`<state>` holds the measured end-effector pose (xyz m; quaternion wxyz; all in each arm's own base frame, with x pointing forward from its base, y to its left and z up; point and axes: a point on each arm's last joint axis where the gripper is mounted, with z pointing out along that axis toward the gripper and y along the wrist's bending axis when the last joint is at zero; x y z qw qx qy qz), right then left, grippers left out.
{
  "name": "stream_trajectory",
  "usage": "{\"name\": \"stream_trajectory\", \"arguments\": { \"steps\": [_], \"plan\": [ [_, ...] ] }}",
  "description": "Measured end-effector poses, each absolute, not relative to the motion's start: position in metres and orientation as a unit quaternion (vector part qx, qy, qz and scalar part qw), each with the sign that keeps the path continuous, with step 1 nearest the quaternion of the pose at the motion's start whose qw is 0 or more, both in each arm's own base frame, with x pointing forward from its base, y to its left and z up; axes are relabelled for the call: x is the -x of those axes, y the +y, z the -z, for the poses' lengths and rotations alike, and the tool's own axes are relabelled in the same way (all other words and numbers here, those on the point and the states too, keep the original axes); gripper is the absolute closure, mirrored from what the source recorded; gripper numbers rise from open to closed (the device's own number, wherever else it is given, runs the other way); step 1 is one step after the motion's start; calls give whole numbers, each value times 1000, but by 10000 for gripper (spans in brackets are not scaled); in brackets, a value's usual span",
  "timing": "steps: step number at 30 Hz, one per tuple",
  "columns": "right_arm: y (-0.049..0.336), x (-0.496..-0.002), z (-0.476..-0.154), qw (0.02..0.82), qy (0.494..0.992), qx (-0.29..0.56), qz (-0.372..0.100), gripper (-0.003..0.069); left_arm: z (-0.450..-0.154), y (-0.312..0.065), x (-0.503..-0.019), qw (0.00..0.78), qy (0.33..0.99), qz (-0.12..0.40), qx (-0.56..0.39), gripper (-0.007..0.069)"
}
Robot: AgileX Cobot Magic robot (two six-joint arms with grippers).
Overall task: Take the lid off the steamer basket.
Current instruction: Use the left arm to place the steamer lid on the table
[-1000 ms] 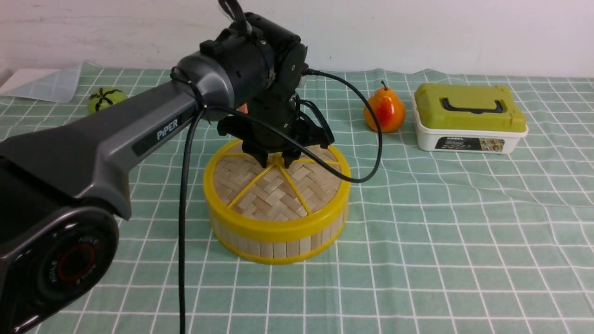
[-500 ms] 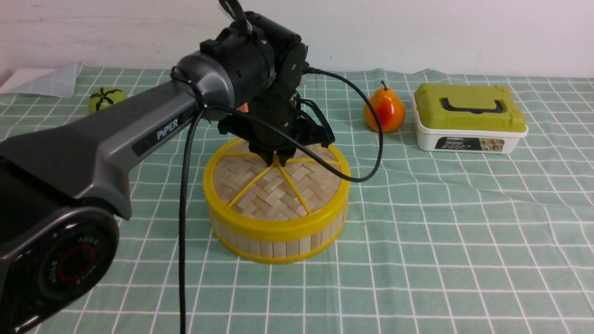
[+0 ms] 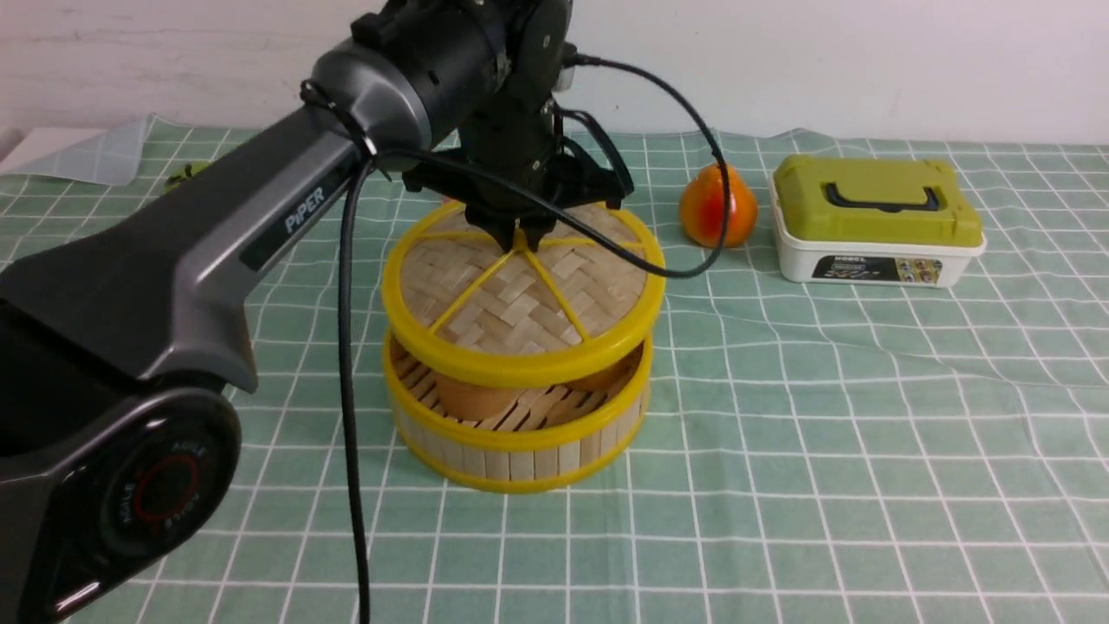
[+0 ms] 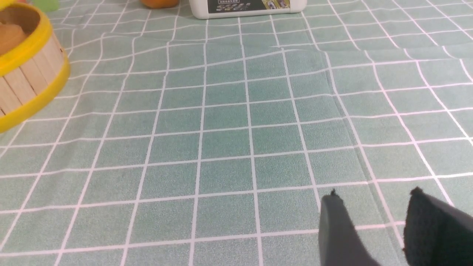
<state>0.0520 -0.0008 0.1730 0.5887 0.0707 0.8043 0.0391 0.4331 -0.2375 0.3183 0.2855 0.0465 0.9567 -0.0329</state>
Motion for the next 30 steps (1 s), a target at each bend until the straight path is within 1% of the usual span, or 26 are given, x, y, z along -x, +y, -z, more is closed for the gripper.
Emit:
{"name": "stream_trajectory", "arguments": {
  "steps": [1,2,9,10,11,14,17,18,19,20,21,22,23,24,25,26,28,30],
  "plan": [
    [-1,-52,-173,589,804,-71,-39,418,-328,-237,-433,299,952,38,-53,508],
    [-1,-52,-173,589,804,-71,-39,418,-329,-237,-433,301,951,38,-54,508],
    [-1,-52,-173,589,804,-71,-39,418,-369,-229,-418,341,936,45,-82,508],
    [-1,-52,-173,589,804,-71,-39,418,-370,-228,-416,341,935,45,-84,508],
    [-1,-52,-173,589,804,-71,-39,418,-386,-221,-405,349,931,41,-99,508],
    [-1,-52,-173,589,804,-71,-39,418,-405,-206,-382,350,929,32,-113,508],
    [-1,-52,-173,589,804,-71,-39,418,-413,-185,-355,341,933,6,-113,508],
    [-1,-52,-173,589,804,-71,-39,418,-409,-184,-353,333,936,1,-114,508],
    [-1,-52,-173,589,804,-71,-39,418,-403,-170,-337,315,943,-17,-105,508],
    [-1,-52,-173,589,804,-71,-39,418,-402,-168,-336,313,944,-19,-103,508],
    [-1,-52,-173,589,804,-71,-39,418,-393,-156,-324,295,950,-35,-94,508],
    [-1,-52,-173,589,804,-71,-39,418,-391,-148,-318,290,952,-42,-88,508],
    [-1,-52,-173,589,804,-71,-39,418,-379,-141,-313,272,957,-55,-83,508],
    [-1,-52,-173,589,804,-71,-39,418,-378,-136,-310,269,958,-59,-79,508],
    [-1,-52,-173,589,804,-71,-39,418,-355,-114,-300,230,968,-82,-56,510],
    [-1,-52,-173,589,804,-71,-39,418,-350,-104,-298,222,970,-87,-41,510],
    [-1,-52,-173,589,804,-71,-39,418,-326,-80,-296,198,975,-97,-9,510],
    [-1,-52,-173,589,804,-71,-39,418,-316,-69,-297,192,976,-96,17,510]
  ]
}}
